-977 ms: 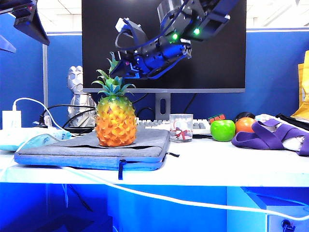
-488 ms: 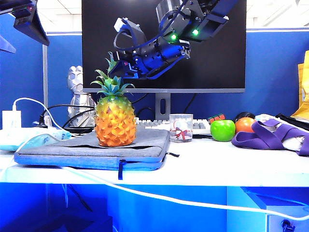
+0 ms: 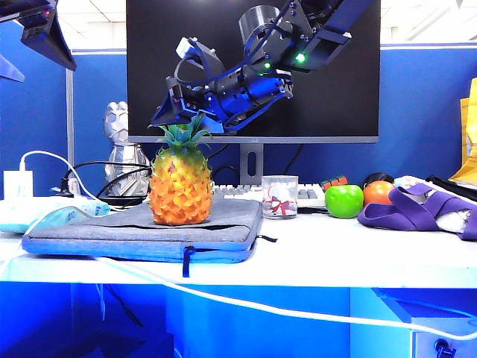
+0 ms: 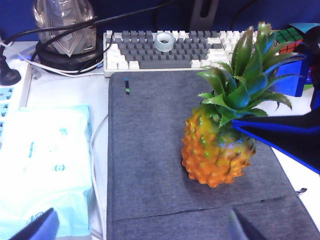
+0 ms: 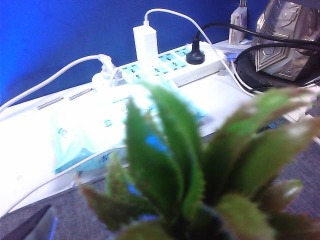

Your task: Pick up the pineapple and place it above the gray bag.

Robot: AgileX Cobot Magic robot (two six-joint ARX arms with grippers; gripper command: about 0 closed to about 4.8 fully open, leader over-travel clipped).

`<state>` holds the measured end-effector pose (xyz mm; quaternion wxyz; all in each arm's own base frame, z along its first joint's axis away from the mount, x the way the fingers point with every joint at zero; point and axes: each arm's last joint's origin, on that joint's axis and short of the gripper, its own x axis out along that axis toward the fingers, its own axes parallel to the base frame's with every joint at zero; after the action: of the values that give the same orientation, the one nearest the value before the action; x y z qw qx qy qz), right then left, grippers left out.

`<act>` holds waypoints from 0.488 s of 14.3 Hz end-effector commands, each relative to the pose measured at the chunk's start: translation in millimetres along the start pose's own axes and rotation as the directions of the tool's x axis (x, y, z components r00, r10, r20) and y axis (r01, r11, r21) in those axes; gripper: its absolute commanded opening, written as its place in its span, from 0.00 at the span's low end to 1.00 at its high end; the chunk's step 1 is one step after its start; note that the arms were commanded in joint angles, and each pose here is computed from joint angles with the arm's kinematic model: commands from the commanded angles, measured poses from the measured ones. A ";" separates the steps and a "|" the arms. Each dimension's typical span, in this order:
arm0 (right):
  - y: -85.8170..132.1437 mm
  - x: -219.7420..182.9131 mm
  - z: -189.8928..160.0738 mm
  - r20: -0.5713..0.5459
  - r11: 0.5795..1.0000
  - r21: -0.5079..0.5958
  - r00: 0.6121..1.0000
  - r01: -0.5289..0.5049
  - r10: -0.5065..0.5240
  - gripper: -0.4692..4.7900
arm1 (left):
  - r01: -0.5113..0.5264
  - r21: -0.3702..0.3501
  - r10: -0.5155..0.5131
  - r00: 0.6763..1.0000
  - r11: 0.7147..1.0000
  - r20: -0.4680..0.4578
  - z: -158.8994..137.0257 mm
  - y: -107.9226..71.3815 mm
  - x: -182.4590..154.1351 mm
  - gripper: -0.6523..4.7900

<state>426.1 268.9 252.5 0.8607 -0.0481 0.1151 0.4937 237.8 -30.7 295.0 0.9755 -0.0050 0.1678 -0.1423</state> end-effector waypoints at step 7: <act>-11.5 -22.4 16.2 -0.005 0.998 0.010 0.998 0.056 -0.055 1.00 | 0.021 -0.008 -0.021 1.000 1.000 0.018 3.4 -1.0 -1.0 1.00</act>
<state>429.4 250.6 265.5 0.8729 -0.0477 0.1235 0.4695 237.7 -31.1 294.8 0.9743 -0.0066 0.1687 -0.1492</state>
